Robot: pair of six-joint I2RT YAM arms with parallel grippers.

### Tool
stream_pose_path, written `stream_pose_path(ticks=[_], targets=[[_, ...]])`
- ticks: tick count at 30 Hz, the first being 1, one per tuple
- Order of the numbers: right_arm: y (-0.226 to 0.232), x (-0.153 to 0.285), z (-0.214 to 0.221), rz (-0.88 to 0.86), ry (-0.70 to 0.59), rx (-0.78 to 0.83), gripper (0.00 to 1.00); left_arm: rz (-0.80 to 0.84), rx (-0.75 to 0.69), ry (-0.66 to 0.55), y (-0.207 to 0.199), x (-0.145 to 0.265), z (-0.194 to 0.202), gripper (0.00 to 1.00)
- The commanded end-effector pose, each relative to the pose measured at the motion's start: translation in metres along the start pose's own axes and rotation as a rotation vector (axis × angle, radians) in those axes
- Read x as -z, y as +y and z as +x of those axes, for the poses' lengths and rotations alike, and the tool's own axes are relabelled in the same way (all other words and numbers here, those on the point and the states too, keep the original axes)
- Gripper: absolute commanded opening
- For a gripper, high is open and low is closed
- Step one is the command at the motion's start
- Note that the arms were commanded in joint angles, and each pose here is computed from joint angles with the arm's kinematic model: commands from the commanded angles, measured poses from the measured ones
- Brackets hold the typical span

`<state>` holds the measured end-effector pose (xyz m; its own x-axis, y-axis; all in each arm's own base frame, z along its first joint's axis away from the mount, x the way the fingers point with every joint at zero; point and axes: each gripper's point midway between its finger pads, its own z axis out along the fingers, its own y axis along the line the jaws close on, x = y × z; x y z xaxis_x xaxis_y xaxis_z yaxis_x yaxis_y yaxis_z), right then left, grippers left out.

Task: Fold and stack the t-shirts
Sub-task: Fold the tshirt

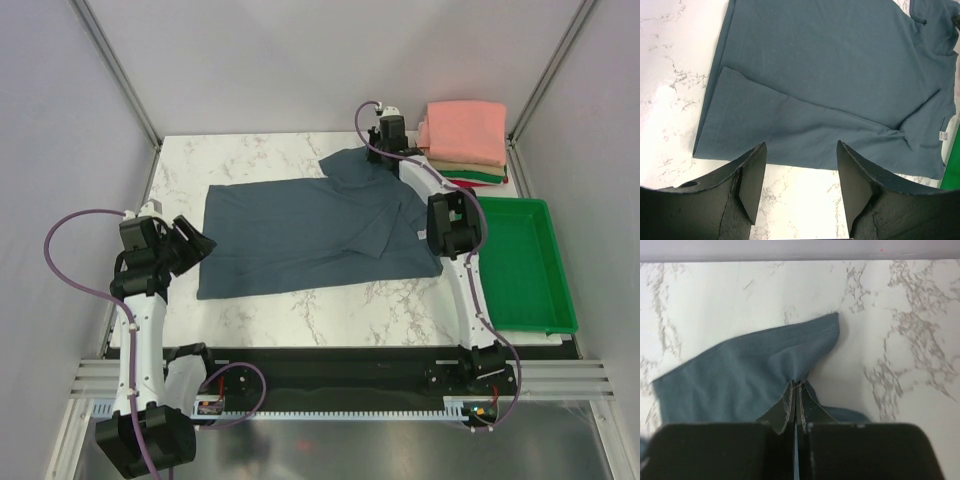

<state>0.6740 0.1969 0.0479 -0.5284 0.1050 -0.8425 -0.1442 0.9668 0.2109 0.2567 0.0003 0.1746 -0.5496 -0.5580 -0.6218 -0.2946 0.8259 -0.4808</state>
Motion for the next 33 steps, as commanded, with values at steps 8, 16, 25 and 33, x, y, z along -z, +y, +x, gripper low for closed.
stream_pose_path(ticks=[8,16,25,33], targets=[[0.057,0.166,-0.115,-0.148,-0.26,0.071,0.0,-0.046,0.046,-0.077,-0.004,-0.008,-0.037,0.65],[0.07,0.252,-0.035,-0.268,-0.2,0.018,0.0,-0.127,0.07,-0.145,-0.01,-0.058,-0.125,0.66],[0.059,0.274,0.035,-0.271,-0.107,0.023,0.0,-0.177,0.072,0.052,0.018,-0.198,-0.133,0.59],[0.061,0.282,0.053,-0.305,-0.081,0.005,0.0,-0.193,-0.048,0.094,0.026,-0.272,-0.137,0.59]])
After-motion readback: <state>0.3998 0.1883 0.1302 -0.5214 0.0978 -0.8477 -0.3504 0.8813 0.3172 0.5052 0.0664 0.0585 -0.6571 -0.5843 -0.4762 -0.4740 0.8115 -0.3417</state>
